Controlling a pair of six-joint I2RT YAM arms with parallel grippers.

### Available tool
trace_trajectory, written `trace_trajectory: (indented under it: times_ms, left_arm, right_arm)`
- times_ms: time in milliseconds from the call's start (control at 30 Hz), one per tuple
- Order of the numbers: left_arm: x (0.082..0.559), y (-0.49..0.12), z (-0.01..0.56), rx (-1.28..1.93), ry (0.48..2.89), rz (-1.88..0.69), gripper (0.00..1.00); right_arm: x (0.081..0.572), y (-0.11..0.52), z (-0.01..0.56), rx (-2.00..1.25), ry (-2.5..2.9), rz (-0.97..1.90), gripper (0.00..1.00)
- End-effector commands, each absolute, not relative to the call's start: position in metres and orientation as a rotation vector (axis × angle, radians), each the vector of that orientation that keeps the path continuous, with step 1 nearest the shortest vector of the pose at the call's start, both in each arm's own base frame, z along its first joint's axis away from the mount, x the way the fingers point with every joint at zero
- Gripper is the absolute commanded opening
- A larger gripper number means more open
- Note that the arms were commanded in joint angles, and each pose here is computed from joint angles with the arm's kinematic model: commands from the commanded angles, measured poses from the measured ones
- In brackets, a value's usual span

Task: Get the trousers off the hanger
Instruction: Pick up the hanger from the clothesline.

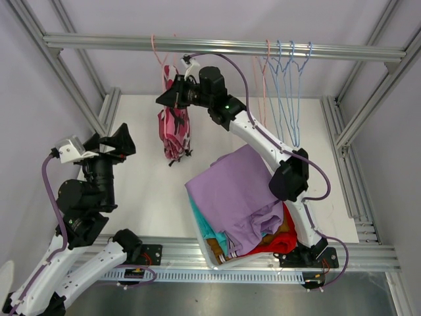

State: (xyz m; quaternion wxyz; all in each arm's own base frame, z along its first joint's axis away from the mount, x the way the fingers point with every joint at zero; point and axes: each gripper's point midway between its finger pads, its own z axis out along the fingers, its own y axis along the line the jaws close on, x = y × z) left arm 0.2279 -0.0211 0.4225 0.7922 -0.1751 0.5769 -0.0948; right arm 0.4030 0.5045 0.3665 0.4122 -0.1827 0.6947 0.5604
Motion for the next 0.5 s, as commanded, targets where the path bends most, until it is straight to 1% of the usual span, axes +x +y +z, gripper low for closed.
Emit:
trace_trajectory:
  times_ms: [0,133,467]
  left_arm:
    - [0.231,-0.024,0.423,-0.376,1.239,-0.21,1.0]
    - [0.233,-0.025,0.423,-0.37,1.242,-0.212,0.99]
    - [0.233,-0.028,0.423,-0.358,1.248,-0.219,0.99]
  right_arm:
    - [0.36,0.418,0.598,-0.464,1.064,1.367,0.0]
    - [0.364,0.41,0.608,-0.422,1.031,1.354,0.0]
    - [0.352,0.398,0.632,-0.406,0.943,1.395,0.0]
